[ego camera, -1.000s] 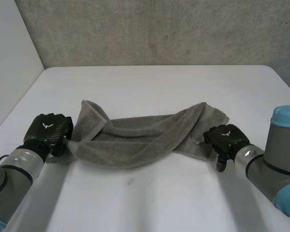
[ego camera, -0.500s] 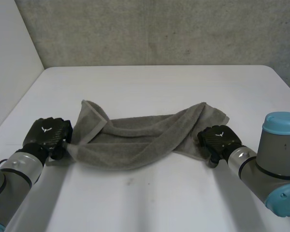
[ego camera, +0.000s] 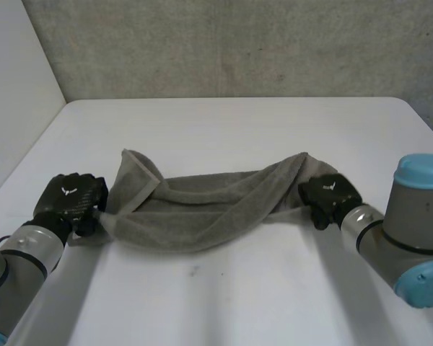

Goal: Fold the towel.

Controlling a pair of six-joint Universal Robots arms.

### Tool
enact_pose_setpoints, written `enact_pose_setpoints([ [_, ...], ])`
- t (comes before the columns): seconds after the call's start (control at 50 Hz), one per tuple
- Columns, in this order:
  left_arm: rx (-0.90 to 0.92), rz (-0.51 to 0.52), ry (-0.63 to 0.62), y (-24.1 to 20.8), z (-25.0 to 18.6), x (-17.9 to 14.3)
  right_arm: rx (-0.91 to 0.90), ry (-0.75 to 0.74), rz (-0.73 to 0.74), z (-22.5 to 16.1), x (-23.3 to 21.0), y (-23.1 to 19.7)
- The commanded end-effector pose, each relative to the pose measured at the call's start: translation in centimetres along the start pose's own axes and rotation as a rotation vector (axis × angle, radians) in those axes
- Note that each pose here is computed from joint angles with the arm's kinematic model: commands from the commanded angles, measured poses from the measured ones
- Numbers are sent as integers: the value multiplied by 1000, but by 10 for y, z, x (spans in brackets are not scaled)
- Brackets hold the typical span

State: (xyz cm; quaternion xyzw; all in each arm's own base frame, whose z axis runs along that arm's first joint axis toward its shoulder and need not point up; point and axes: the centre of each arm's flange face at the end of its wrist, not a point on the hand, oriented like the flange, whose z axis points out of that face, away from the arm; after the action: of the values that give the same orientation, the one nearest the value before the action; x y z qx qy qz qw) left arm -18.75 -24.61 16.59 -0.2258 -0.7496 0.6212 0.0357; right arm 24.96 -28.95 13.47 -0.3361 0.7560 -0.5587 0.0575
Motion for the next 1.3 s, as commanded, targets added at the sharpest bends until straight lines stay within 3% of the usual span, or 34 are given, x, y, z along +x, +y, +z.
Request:
enact_pose_setpoints([
  [0.02,53,-18,-19,-26,-8,-7,165,83,-33,-33,24,-65],
  [0.14,110,-91,-39,-57,-19,-17,244,131,-52,-68,43,-111],
  [0.18,175,-135,-53,-86,-30,-25,249,184,-51,-89,66,-133],
  [0.34,262,-161,-111,-137,-43,-50,219,245,-78,-127,109,-166],
  [0.44,261,-164,-124,-146,-40,-57,182,246,-129,-138,122,-172],
  [0.6,104,-197,-67,-109,4,-49,10,143,-152,-104,123,-142],
  [0.64,38,-197,-4,-93,24,-29,-28,116,-142,-87,125,-130],
  [0.72,-12,-196,45,-80,47,-13,-55,78,-127,-69,122,-119],
  [0.82,-18,-194,13,-76,78,-18,-16,53,-130,-39,111,-121],
  [0.94,203,-171,-17,-140,101,-30,254,246,-114,-12,136,-175],
  [0.98,375,-171,-21,-193,96,-33,463,366,-58,-19,156,-215],
  [1.04,464,-190,-29,-219,91,-37,566,413,-25,-26,165,-234],
  [1.08,617,-261,-64,-262,77,-50,686,435,17,-41,172,-256],
  [1.18,685,-335,-65,-281,70,-57,650,406,13,-52,165,-257],
  [1.3,481,-358,-49,-228,87,-44,408,239,-37,-37,132,-213],
])
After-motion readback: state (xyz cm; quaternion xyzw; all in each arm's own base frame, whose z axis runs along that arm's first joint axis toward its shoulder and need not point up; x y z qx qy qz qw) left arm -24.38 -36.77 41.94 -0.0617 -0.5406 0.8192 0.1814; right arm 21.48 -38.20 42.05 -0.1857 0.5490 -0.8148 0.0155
